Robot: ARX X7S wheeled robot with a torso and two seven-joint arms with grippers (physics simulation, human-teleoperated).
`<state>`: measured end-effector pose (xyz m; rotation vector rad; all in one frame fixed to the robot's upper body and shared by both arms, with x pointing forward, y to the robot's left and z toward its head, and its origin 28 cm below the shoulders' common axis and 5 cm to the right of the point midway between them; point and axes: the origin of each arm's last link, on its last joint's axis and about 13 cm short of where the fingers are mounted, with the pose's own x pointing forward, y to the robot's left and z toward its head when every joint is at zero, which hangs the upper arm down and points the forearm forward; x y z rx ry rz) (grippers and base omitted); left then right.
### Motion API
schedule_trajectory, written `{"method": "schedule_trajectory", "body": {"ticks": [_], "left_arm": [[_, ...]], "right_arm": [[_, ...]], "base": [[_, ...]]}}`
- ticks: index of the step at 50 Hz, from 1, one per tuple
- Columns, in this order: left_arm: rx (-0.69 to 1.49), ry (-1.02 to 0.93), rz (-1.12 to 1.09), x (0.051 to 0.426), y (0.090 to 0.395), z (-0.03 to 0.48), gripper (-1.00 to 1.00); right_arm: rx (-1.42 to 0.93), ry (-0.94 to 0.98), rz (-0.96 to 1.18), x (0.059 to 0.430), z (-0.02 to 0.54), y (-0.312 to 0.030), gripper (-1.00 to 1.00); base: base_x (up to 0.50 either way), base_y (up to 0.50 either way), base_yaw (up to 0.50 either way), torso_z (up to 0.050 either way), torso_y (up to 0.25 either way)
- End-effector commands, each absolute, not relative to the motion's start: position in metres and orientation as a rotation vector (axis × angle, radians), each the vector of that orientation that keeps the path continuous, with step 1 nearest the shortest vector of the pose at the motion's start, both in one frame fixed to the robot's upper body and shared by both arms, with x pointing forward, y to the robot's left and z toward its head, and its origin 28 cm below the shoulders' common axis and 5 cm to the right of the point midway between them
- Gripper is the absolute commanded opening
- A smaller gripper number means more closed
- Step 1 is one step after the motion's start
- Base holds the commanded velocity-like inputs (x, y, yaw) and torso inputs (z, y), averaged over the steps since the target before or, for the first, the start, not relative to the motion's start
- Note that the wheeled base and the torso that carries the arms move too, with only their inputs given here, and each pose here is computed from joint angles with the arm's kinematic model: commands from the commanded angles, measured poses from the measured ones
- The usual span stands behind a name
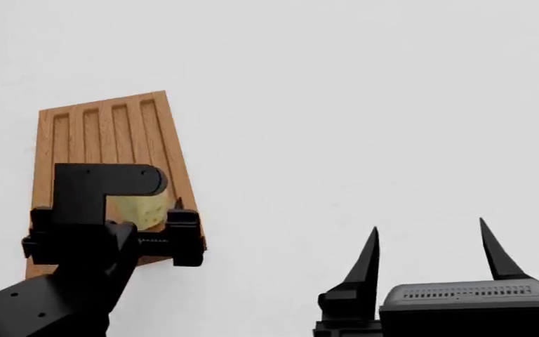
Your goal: Place the bread and cheese on the cutting board.
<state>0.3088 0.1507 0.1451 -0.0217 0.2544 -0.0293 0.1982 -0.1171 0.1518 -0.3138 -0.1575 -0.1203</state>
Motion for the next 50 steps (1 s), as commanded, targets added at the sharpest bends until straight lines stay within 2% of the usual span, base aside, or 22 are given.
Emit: {"method": "schedule_trajectory", "body": {"ticks": [1,10,17,26,34,45,46,47,50], "left_arm": [[-0.05,0.154,-0.032,0.295,0.153,0.173,1.0],[-0.024,0.098,-0.027,0.28,0.155,0.186,1.0],[-0.01,0.023,-0.022,0.259,0.167,0.216,1.0],[0.041,-0.014,-0.01,0.228,0.191,0.249,1.0],[0.04,-0.102,0.078,0.197,0.232,0.285,1.0],[0.184,0.047,0.09,0.189,0.273,0.322,1.0],[0.182,0.071,0.101,0.187,0.278,0.325,1.0],[0.22,0.259,0.069,0.18,0.306,0.323,1.0],[0.205,0.265,0.077,0.172,0.311,0.33,1.0]], "right_arm": [[-0.28,-0.154,-0.108,0.198,0.153,-0.117,1.0],[-0.281,-0.153,-0.109,0.198,0.153,-0.117,1.0],[-0.282,-0.153,-0.113,0.198,0.153,-0.118,1.0],[-0.279,-0.155,-0.111,0.197,0.154,-0.118,1.0],[-0.278,-0.158,-0.113,0.198,0.155,-0.118,1.0],[-0.274,-0.175,-0.124,0.196,0.165,-0.12,1.0],[-0.272,-0.181,-0.132,0.194,0.167,-0.122,1.0],[-0.269,-0.191,-0.153,0.193,0.171,-0.126,1.0],[-0.271,-0.189,-0.149,0.194,0.17,-0.125,1.0]], "base": [[0.0,0.0,0.0,0.0,0.0],[0.0,0.0,0.0,0.0,0.0],[0.0,0.0,0.0,0.0,0.0],[0.0,0.0,0.0,0.0,0.0],[0.0,0.0,0.0,0.0,0.0],[0.0,0.0,0.0,0.0,0.0],[0.0,0.0,0.0,0.0,0.0],[0.0,0.0,0.0,0.0,0.0],[0.0,0.0,0.0,0.0,0.0]]}}
